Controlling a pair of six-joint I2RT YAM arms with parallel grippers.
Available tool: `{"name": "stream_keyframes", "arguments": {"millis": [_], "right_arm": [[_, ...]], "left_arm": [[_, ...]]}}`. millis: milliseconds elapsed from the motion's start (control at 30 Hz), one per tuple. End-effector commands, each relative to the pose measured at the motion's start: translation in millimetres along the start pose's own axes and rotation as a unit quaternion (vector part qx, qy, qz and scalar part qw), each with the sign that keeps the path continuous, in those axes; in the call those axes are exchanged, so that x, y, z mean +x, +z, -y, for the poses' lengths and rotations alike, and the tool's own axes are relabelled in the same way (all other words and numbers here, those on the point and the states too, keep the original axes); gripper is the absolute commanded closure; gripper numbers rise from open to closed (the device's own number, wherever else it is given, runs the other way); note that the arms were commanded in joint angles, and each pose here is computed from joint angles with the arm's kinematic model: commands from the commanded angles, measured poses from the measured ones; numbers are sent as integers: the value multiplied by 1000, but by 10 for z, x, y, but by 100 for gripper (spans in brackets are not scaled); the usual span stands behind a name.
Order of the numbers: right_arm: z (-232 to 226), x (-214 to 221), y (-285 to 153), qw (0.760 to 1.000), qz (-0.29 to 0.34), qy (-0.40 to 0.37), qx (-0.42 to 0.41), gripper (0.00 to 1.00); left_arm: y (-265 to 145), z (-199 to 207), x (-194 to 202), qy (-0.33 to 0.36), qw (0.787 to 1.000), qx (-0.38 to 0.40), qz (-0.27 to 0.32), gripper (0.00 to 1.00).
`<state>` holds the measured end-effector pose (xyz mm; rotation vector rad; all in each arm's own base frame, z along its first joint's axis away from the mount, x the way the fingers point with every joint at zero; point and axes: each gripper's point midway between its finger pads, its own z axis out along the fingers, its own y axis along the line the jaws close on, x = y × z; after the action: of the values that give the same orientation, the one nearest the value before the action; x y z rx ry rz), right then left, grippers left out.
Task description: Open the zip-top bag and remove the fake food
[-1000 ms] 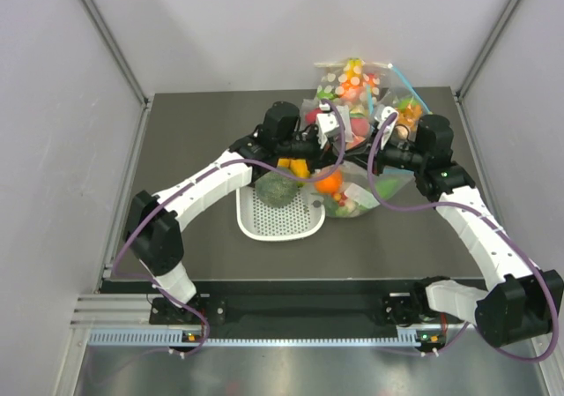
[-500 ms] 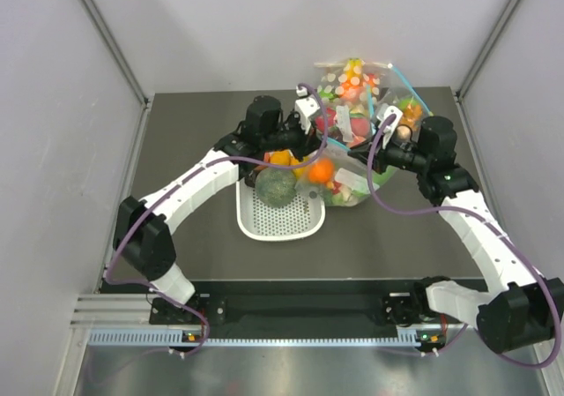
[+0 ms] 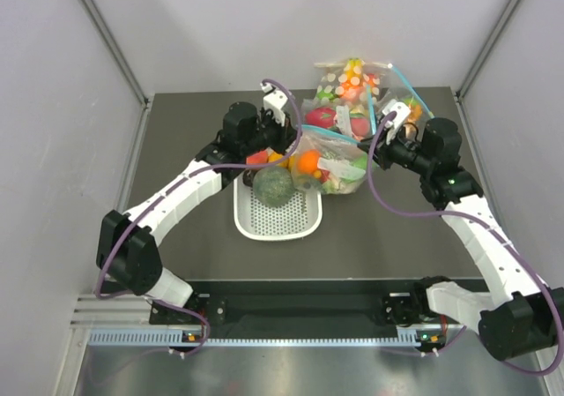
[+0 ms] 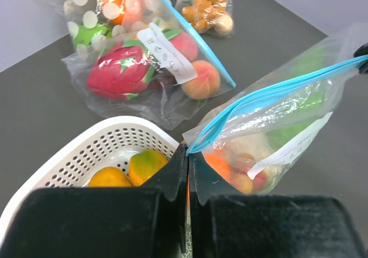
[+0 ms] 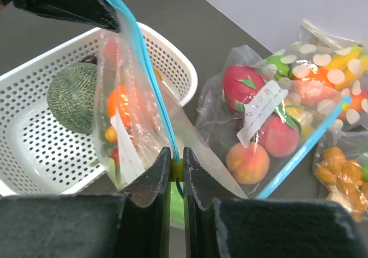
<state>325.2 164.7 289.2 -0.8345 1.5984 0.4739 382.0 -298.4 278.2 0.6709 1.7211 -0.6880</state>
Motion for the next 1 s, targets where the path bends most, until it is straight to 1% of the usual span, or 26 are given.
{"name": "stream_keyframes", "arguments": {"millis": [0,67,333,633,800,867,967], "right_arm": [[294,-171,-182,997,10,-3,82,100],[402,-158,-219,994,8,2,111,100],[705,-64,-338,984,-6,22,175,100],[1047,13,-577,970,-17,40,240,100],[1155,82,-636,965,-25,48,256,100],[1236,96,-676,963,-24,56,263,100],[1262,26,-646,965,-13,58,256,100]], "left_arm": [[-247,-439,-411,6,992,-100,74,100],[-267,-456,-354,5,992,-106,70,100],[-362,-483,-336,9,990,-120,70,100],[-287,-430,-467,9,992,-101,80,100],[-247,-415,-555,11,992,-94,88,100],[-184,-314,-588,19,994,-67,88,100],[-50,-34,-662,56,994,-22,90,100]]}}
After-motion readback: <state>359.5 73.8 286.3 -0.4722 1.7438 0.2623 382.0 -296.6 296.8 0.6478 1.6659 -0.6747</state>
